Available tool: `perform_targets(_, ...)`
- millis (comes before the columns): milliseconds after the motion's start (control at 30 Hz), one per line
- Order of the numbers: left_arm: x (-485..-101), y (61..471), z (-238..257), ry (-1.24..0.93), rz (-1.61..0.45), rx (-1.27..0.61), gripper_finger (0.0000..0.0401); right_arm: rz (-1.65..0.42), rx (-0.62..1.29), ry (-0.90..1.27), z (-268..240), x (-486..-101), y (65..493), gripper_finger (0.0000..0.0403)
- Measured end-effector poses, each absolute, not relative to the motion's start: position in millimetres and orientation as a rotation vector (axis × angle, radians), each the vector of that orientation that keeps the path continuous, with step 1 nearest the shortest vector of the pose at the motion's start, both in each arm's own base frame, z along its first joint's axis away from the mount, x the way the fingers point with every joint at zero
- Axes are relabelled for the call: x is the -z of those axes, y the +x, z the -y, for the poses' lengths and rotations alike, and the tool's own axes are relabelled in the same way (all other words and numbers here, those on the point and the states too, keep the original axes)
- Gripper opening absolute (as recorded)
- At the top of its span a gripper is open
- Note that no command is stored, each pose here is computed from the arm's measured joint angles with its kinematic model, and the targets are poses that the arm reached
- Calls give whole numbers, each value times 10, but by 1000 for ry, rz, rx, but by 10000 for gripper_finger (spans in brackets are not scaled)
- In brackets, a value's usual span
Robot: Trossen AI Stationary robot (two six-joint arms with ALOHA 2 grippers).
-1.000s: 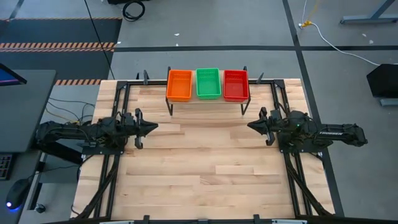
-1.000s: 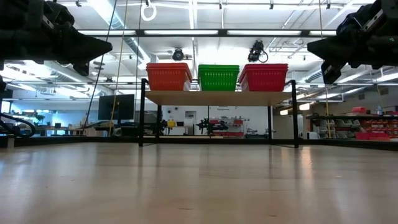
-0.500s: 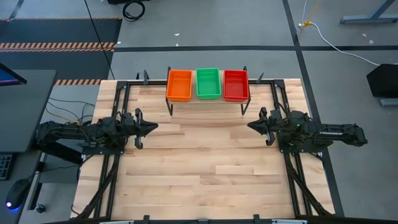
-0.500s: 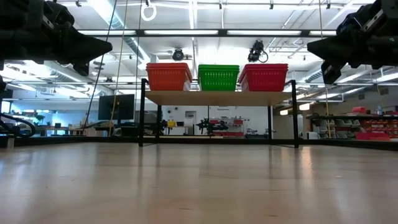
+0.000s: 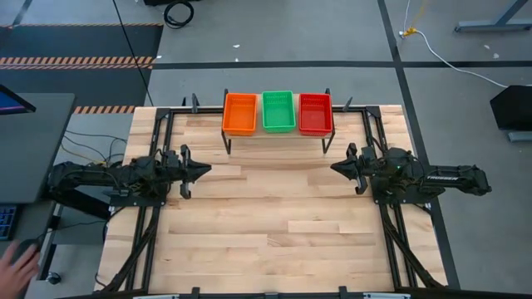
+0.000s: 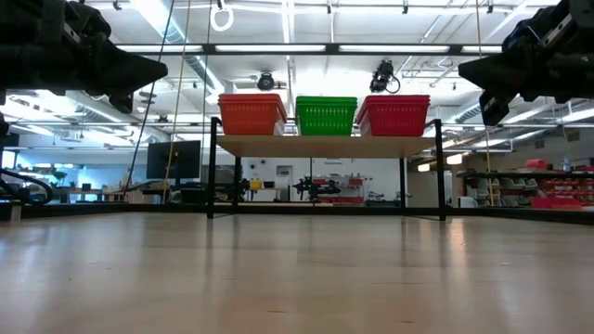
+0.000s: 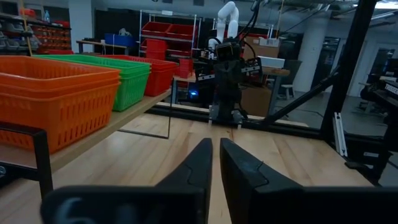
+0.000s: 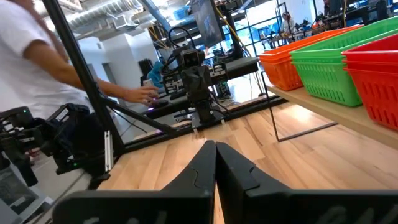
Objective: Stack baskets on shelf by color
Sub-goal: Return to Home Position
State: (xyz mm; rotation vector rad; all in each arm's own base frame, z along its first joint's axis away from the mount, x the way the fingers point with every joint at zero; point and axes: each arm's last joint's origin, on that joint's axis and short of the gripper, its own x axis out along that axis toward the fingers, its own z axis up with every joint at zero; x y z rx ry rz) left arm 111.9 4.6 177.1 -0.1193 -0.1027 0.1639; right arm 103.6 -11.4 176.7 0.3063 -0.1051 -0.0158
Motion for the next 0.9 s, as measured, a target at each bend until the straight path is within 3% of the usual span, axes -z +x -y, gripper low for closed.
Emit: perform_targets(900,-1770,1120,-46,-127,103,-163,28,105,16,306,114,-1767,1036,13)
